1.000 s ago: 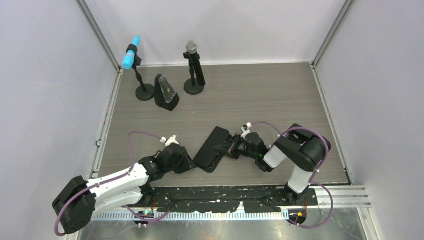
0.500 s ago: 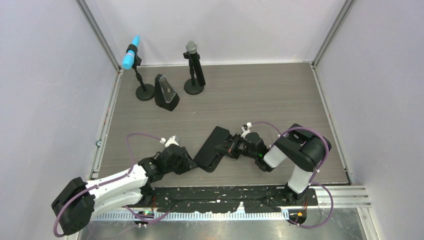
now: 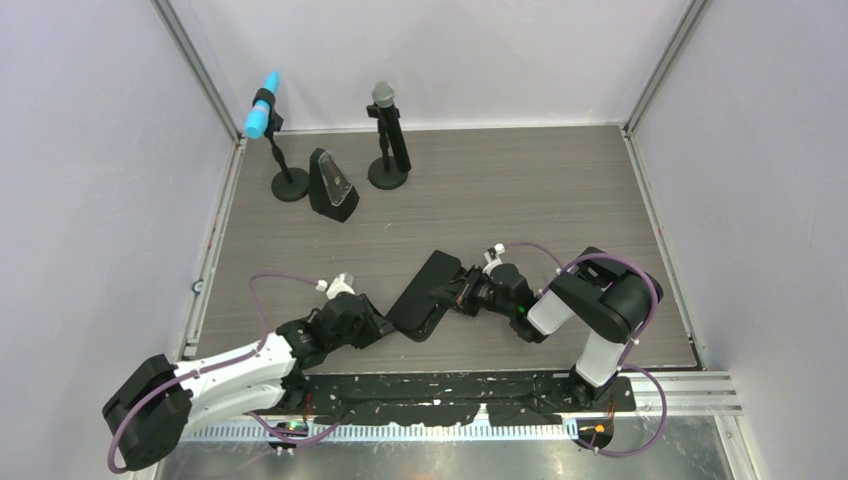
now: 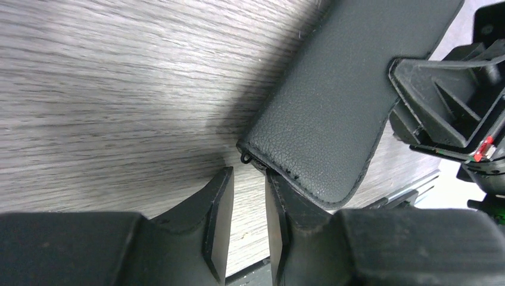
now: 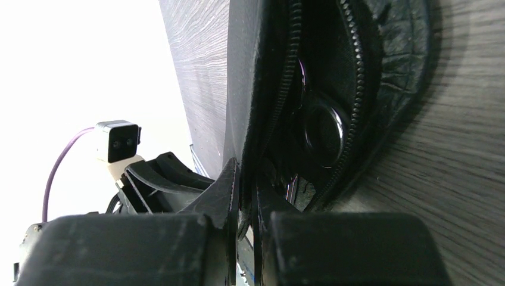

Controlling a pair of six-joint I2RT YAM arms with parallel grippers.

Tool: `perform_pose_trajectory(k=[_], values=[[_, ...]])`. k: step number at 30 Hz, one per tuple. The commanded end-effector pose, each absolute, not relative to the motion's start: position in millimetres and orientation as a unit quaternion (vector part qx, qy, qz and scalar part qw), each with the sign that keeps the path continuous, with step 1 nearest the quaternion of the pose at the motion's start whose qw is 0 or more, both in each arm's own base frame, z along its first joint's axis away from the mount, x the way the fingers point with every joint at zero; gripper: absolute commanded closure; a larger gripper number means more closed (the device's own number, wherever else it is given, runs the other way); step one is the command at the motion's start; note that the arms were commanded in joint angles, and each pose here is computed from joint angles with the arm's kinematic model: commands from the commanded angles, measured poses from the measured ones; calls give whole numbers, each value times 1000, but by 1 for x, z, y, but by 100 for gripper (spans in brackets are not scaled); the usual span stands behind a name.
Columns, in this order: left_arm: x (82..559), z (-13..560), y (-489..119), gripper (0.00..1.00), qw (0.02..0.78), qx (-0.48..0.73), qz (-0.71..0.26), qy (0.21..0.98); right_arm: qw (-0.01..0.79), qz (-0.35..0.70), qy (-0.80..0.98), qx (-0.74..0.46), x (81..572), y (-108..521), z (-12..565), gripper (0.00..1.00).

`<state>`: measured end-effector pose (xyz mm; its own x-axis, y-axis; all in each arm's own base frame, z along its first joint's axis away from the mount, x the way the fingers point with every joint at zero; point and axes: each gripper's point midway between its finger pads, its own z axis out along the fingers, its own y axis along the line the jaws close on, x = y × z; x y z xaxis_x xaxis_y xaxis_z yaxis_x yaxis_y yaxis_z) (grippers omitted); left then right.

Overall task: Sort the hair-cutting tools
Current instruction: Zip the hairdressing tool bag at the center of the board.

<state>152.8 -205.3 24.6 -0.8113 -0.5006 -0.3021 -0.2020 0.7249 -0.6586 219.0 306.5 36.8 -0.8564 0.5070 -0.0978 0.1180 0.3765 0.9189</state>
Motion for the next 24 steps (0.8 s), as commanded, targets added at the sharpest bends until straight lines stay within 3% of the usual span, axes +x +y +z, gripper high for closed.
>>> perform_pose_trajectory(k=[1, 8, 24], values=[[166, 16, -185, 73, 284, -249, -298, 877, 151, 490, 838, 187, 200, 302, 10, 95], [170, 17, -181, 78, 295, -260, -295, 871, 149, 493, 836, 187, 200, 304, 11, 95], [178, 26, -199, 74, 292, -249, -321, 866, 143, 494, 838, 184, 200, 306, 8, 95]])
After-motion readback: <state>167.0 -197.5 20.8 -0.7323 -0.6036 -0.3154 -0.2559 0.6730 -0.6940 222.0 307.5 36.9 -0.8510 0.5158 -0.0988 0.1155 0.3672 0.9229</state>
